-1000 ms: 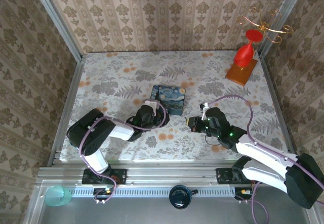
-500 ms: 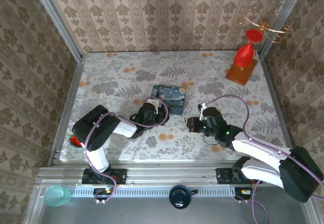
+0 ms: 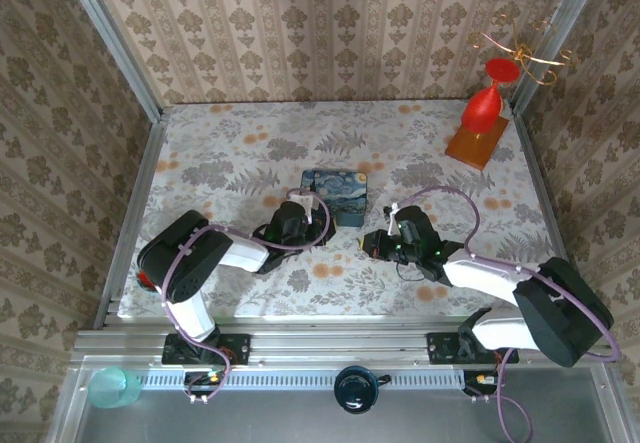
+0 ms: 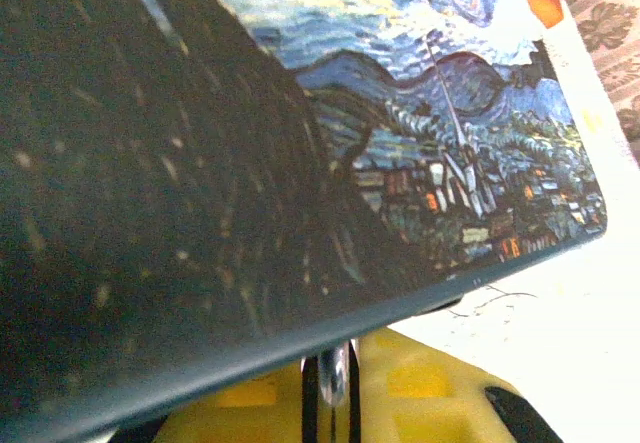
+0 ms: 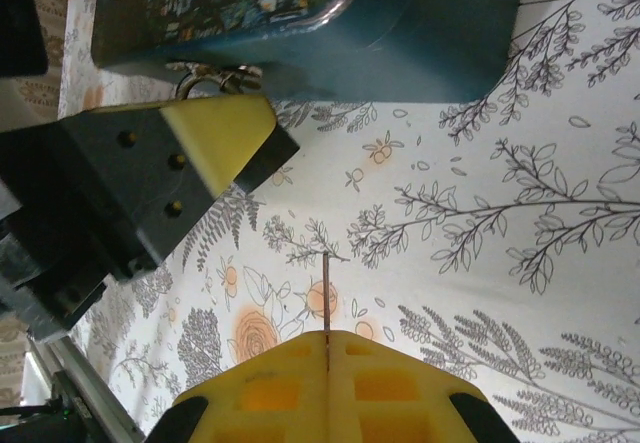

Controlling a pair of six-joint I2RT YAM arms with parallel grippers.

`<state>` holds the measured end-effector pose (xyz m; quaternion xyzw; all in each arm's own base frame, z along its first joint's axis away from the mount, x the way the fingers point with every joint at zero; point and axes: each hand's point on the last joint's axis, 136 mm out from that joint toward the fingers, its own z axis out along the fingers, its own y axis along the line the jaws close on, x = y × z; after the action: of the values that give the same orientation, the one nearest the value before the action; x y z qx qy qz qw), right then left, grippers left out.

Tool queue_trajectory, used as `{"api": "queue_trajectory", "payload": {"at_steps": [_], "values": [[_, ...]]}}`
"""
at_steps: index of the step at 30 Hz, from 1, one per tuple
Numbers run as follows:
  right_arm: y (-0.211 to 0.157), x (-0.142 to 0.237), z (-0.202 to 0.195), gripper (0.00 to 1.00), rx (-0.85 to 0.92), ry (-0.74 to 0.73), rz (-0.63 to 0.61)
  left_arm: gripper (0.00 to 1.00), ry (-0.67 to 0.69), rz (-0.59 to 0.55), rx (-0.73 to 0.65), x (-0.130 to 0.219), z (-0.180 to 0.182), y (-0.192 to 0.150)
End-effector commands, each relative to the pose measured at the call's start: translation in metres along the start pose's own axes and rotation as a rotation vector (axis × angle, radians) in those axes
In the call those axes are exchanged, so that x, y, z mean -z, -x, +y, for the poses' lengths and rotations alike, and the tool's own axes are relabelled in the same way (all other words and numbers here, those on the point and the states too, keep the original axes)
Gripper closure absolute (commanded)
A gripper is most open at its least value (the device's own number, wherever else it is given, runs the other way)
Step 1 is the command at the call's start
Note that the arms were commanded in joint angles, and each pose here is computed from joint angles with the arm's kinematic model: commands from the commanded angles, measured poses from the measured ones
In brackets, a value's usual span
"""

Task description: Unlock the padlock with the key

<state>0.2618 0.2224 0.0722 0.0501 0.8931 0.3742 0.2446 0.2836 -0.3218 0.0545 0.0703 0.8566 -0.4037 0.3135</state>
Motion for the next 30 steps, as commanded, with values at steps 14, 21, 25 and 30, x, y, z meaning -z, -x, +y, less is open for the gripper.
{"api": "queue_trajectory", "payload": {"at_steps": [14, 21, 25, 30], "values": [[0.014, -0.018, 0.014, 1.00, -0.055, 0.204, 0.075, 0.96, -0.179, 0.041, 0.186, 0.009, -0.045, 0.015], [0.012, -0.018, 0.016, 1.00, -0.042, 0.253, 0.092, 0.97, -0.213, 0.024, 0.240, 0.012, -0.049, 0.026], [0.010, -0.017, 0.018, 1.00, -0.037, 0.270, 0.096, 0.97, -0.223, 0.034, 0.275, 0.010, -0.050, 0.029], [0.006, -0.018, 0.019, 1.00, -0.061, 0.301, 0.106, 0.97, -0.244, 0.021, 0.286, 0.010, -0.056, 0.036]]}}
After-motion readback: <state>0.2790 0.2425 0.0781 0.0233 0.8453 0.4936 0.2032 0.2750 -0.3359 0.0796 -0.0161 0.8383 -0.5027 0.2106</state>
